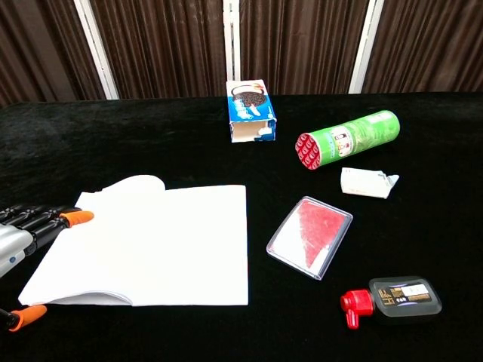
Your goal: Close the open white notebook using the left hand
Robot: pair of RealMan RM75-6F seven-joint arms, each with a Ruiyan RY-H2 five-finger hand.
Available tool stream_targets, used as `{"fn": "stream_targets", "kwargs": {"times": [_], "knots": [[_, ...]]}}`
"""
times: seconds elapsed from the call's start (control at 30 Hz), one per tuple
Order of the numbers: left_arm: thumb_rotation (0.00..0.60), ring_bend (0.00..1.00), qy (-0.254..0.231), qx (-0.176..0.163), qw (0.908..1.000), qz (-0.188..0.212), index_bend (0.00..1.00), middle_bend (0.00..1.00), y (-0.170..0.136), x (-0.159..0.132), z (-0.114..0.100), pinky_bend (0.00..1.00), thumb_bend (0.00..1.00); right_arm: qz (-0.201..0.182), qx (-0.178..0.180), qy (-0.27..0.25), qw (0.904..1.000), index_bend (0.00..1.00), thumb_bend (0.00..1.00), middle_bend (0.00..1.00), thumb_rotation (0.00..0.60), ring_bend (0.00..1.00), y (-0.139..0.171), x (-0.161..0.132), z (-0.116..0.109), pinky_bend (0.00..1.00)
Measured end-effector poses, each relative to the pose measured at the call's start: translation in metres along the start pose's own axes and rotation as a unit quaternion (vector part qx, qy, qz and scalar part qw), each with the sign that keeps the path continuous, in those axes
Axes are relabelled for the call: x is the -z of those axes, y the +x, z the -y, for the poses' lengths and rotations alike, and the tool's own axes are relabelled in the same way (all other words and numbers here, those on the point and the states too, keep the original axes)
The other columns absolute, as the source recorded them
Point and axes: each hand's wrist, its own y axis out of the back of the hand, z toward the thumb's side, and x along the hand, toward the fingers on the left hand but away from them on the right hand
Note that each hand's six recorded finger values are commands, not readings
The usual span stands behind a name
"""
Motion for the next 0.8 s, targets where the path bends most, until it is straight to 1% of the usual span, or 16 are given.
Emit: {"fn": "stream_targets", "kwargs": {"times": [0.3, 0.6, 0.67, 0.8], "knots": [[0.600, 0.00, 0.002, 0.003, 1.0000, -0.001, 0.00, 0.00, 0.005, -0.003, 0.006, 0.00, 0.26, 0.000, -0.001, 0.000, 1.0000, 0.00, 0.09, 0.00, 0.600, 0.00, 0.000, 0.000, 0.001, 0.00], [0.600, 0.00, 0.018, -0.001, 0.9997, -0.016, 0.00, 0.00, 0.012, 0.004, 0.011, 0.00, 0.28, -0.003, -0.003, 0.000, 1.0000, 0.00, 0.09, 0.00, 0.600, 0.00, 0.001, -0.001, 0.002, 0.00], [0.600, 0.00, 0.019, -0.003, 0.9996, -0.018, 0.00, 0.00, 0.013, 0.005, 0.011, 0.00, 0.32, -0.003, -0.003, 0.000, 1.0000, 0.00, 0.09, 0.00, 0.600, 0.00, 0.001, -0.002, 0.002, 0.00], [0.600, 0.00, 0.017, -0.010, 0.9996, -0.020, 0.00, 0.00, 0.014, 0.007, 0.010, 0.00, 0.46, -0.003, -0.003, 0.000, 1.0000, 0.00, 0.09, 0.00, 0.600, 0.00, 0.001, -0.002, 0.002, 0.00]]}}
